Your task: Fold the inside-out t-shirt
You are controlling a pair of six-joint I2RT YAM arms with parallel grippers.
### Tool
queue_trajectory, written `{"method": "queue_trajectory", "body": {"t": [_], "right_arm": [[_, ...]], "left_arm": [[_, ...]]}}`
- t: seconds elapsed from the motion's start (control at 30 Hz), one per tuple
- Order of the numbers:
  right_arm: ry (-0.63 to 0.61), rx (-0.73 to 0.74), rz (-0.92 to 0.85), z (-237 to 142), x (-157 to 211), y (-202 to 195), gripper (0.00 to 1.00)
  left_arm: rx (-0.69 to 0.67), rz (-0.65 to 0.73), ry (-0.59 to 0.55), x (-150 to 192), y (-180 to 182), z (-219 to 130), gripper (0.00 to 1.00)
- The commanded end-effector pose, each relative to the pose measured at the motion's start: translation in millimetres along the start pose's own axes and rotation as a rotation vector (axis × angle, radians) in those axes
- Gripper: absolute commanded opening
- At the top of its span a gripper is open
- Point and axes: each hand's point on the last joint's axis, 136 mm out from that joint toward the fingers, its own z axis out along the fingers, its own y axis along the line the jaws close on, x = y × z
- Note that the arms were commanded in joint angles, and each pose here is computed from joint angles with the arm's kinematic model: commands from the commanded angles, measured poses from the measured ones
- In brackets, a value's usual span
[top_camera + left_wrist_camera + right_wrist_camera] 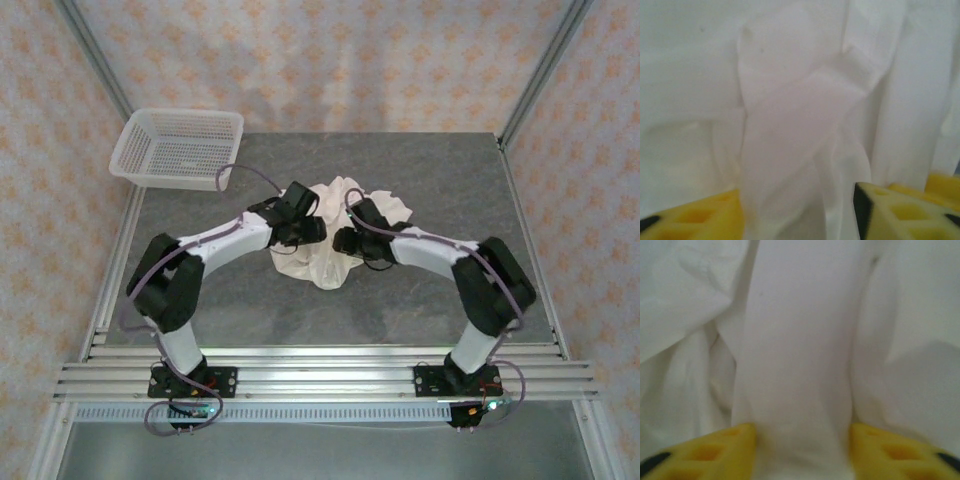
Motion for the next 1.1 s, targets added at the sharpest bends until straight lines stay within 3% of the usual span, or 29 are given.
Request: {"method": "queue_trajectory", "body": {"t": [0.0, 0.03, 0.1, 0.33, 0.47, 0.67, 0.83, 0.97, 1.07], "right_arm": [[0.002, 0.013, 0.037, -1.8, -13.2, 5.5, 0.07], [-0.02, 0.037, 0.054, -7.6, -17.7, -1.4, 0.0], [-0.08, 0.057, 0.088, -28.2, -27.3, -15.4, 0.0], [-0.281, 0.067, 0.22, -139.2, -40.7, -72.7, 0.0], [-0.425, -0.004, 0.267, -211.9, -48.0, -79.6, 0.0], [-0.607, -0.291, 0.12, -317.9, -70.1, -15.9, 0.0], [-0.563, -0.478, -0.024, -362.4, -75.6, 38.2, 0.0], [-0.675, -0.52, -0.064, -392.9, -86.9, 47.8, 0.0], [-0.708, -0.518, -0.059, -394.9, -92.9, 47.4, 0.0]], "left_arm": [[0.024, -0.092, -0.036, -18.9, 3.8, 4.8, 0.16], [0.028, -0.105, -0.044, -21.9, 8.2, -0.3, 0.0], [0.027, -0.113, -0.077, -32.2, 18.9, -21.3, 0.0], [0.001, -0.181, -0.264, -72.0, 81.1, -145.7, 0.0], [0.015, -0.208, -0.329, -76.2, 100.4, -197.4, 0.0], [0.119, -0.114, -0.435, -79.2, 81.1, -254.5, 0.0], [0.214, -0.065, -0.534, -80.9, 63.5, -300.3, 0.0], [0.267, 0.004, -0.717, -82.8, 57.0, -351.4, 0.0], [0.264, 0.072, -0.765, -82.3, 52.7, -373.4, 0.0]]}}
